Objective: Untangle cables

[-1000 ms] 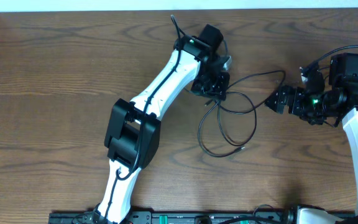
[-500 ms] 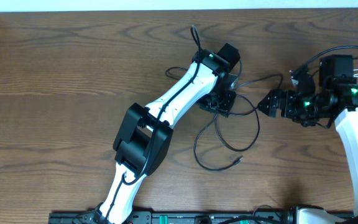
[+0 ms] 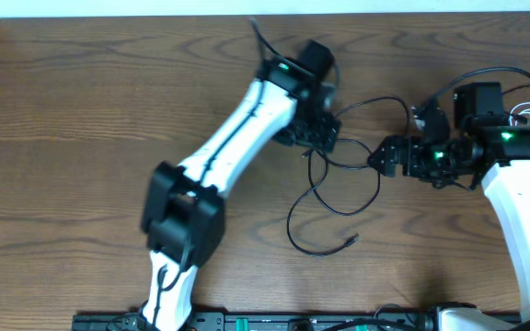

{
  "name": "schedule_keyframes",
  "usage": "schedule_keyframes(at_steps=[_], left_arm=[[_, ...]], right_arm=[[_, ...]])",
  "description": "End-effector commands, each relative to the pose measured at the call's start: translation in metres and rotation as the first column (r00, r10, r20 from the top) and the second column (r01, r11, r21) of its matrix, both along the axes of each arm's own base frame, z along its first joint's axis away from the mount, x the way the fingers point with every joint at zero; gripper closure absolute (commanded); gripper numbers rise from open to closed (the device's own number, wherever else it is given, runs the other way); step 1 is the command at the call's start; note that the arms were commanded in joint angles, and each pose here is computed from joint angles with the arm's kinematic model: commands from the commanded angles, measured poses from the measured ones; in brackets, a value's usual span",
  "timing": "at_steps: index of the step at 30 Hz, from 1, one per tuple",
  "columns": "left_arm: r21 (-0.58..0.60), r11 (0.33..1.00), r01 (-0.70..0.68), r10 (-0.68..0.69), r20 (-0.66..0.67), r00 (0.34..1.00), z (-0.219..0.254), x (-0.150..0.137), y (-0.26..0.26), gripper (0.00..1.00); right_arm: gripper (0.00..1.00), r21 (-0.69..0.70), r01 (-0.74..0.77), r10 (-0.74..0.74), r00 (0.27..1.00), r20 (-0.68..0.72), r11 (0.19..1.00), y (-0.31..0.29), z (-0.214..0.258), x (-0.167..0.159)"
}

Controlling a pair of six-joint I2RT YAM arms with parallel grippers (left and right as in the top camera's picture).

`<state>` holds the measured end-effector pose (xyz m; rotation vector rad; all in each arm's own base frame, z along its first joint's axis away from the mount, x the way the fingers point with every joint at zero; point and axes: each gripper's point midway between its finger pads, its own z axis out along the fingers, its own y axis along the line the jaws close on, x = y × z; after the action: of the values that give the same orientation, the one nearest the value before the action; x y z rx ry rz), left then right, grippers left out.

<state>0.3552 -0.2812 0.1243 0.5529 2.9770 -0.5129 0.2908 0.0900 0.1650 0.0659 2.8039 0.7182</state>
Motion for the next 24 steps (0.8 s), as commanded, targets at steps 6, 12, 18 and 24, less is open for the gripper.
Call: schedule_keyframes(at_steps=[6,12,18,24], left_arm=[[-0.008,0.981,-0.194,0.194,0.054,0.98,0.032,0.041,0.08,0.19],[0.027,0.953,-0.302,0.302,-0.001,0.953,0.029,0.046,0.129,0.19],[0.051,0.929,-0.367,0.369,-0.037,0.928,0.027,0.046,0.161,0.18],[0.051,0.917,-0.396,0.398,-0.037,0.916,0.027,0.05,0.173,0.18]], right_arm=[[0.01,0.032,-0.078,0.076,0.995,0.057,0.996,0.045,0.008,0.002],[0.1,-0.068,-0.112,0.122,0.979,0.165,0.991,0.071,0.005,0.02],[0.06,-0.134,-0.157,0.178,0.971,0.162,0.978,0.1,-0.008,0.036],[0.02,-0.261,-0.155,0.197,0.97,0.144,0.953,0.113,-0.034,0.066]])
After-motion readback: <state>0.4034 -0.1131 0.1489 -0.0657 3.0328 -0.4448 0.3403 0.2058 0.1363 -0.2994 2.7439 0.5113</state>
